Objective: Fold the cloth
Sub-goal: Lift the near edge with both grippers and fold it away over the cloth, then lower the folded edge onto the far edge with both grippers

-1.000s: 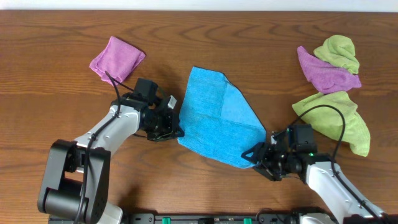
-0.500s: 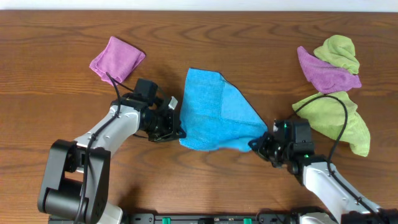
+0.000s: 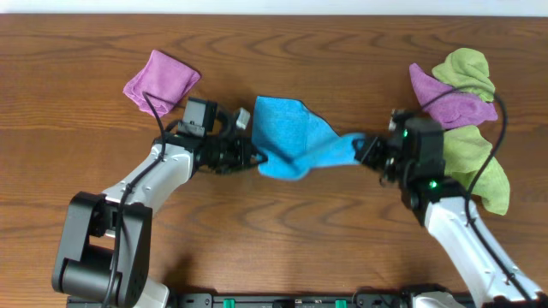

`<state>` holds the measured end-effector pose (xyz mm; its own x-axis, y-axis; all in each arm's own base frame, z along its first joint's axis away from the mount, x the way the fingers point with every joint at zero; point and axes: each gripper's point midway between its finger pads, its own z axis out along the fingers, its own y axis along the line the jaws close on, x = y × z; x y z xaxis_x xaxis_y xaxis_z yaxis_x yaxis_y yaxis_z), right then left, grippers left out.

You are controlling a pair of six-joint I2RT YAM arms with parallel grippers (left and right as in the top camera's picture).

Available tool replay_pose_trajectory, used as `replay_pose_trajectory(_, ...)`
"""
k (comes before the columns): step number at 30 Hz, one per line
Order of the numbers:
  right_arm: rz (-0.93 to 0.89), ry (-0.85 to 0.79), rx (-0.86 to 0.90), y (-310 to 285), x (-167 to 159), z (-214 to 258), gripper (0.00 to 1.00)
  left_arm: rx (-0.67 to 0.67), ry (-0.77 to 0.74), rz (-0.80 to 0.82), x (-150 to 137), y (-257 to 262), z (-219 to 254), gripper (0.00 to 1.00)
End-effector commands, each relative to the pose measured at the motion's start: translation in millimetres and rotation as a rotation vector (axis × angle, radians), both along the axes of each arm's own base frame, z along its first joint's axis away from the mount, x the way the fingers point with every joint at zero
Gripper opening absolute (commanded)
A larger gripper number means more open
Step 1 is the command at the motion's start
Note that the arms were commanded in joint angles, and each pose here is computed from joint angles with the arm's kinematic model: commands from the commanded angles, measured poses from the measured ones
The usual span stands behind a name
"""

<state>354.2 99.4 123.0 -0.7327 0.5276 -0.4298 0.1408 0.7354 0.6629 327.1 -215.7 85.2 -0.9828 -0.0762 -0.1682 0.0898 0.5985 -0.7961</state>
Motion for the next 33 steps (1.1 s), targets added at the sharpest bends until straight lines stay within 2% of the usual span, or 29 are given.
replay_pose_trajectory(1, -0.017, -0.109, -0.063, -7.1, 37.5, 35.7, 0.01, -0.034, -0.111, 0.119, 45.8, -2.7, 41.5, 0.06)
replay_pose_trajectory(4, -0.005, -0.164, -0.074, -3.8, 66.6, 61.6, 0.01, -0.033, -0.21, 0.169, 73.6, -2.1, 70.2, 0.06)
replay_pose_trajectory(6, 0.016, -0.21, -0.099, -1.0, 93.1, 88.2, 0.01, -0.043, -0.312, 0.196, 97.3, -2.7, 108.6, 0.06)
replay_pose_trajectory(10, 0.054, -0.258, -0.149, 0.4, 106.6, 120.4, 0.01, -0.068, -0.422, 0.216, 118.7, -0.2, 157.5, 0.06)
replay_pose_trajectory(13, 0.076, -0.267, -0.178, 0.3, 104.9, 134.5, 0.01, -0.062, -0.451, 0.205, 121.8, 1.7, 174.1, 0.06)
replay_pose_trajectory(19, 0.138, -0.167, -0.241, -1.9, 84.8, 116.5, 0.01, 0.022, -0.385, 0.128, 103.1, 4.3, 160.2, 0.06)
replay_pose_trajectory(26, 0.216, 0.038, -0.301, -6.7, 45.6, 76.9, 0.01, 0.201, -0.179, 0.022, 54.2, 22.7, 105.8, 0.06)
replay_pose_trajectory(33, 0.242, 0.269, -0.315, -14.4, -0.6, 44.3, 0.01, 0.307, -0.042, -0.075, 12.3, 37.8, 79.2, 0.06)
